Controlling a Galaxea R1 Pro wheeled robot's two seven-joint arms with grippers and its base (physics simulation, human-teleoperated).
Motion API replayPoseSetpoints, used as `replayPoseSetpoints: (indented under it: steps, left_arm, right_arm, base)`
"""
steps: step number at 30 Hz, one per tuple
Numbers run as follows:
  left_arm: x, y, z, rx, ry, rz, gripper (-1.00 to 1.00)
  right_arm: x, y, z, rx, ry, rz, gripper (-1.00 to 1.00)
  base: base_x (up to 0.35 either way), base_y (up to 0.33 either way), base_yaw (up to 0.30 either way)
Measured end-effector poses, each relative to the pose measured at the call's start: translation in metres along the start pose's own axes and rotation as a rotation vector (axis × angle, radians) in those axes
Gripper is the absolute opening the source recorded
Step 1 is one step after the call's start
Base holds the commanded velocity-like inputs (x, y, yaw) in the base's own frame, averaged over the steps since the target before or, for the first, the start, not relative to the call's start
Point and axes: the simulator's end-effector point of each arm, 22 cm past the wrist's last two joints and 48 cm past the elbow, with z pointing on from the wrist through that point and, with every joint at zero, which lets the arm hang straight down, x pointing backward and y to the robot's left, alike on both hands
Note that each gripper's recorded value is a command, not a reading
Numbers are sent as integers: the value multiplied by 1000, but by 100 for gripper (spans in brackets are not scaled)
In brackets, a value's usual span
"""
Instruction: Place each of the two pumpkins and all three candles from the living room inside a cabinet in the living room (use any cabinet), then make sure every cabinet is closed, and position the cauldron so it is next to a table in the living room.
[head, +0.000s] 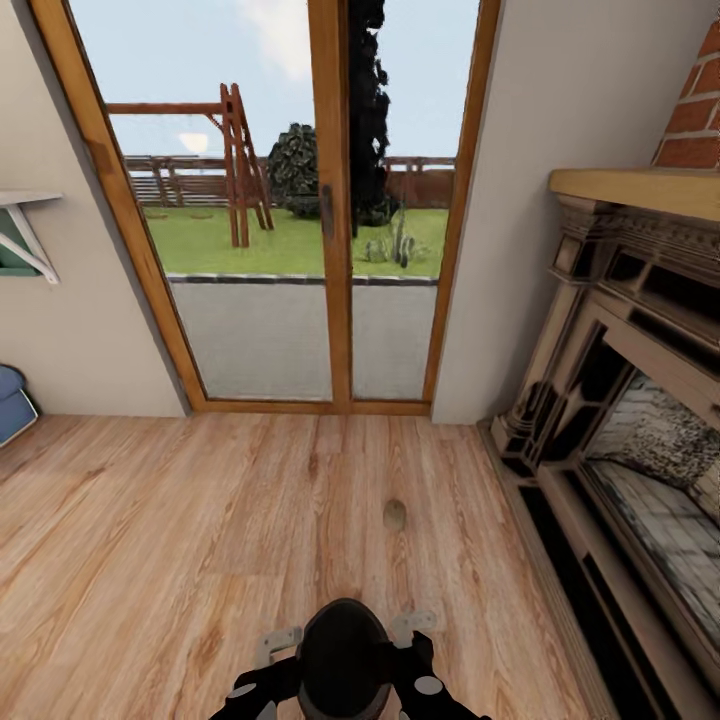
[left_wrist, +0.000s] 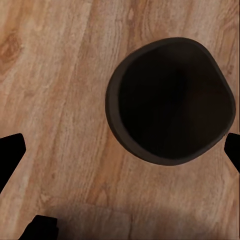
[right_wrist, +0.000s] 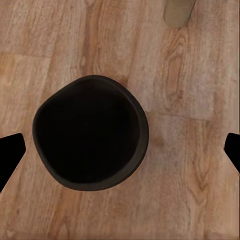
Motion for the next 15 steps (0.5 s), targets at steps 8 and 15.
replayPoseSetpoints:
  steps: [8,15]
  left_arm:
    - [0,0,0,0,0,0,100]
    - [0,-1,0,1,-2,3,100]
  right_arm:
    - [0,0,0,0,0,0,100]
    - [0,0,0,0,1,0,100]
  base:
    - [-4,-43,0]
    - [0,-3,0]
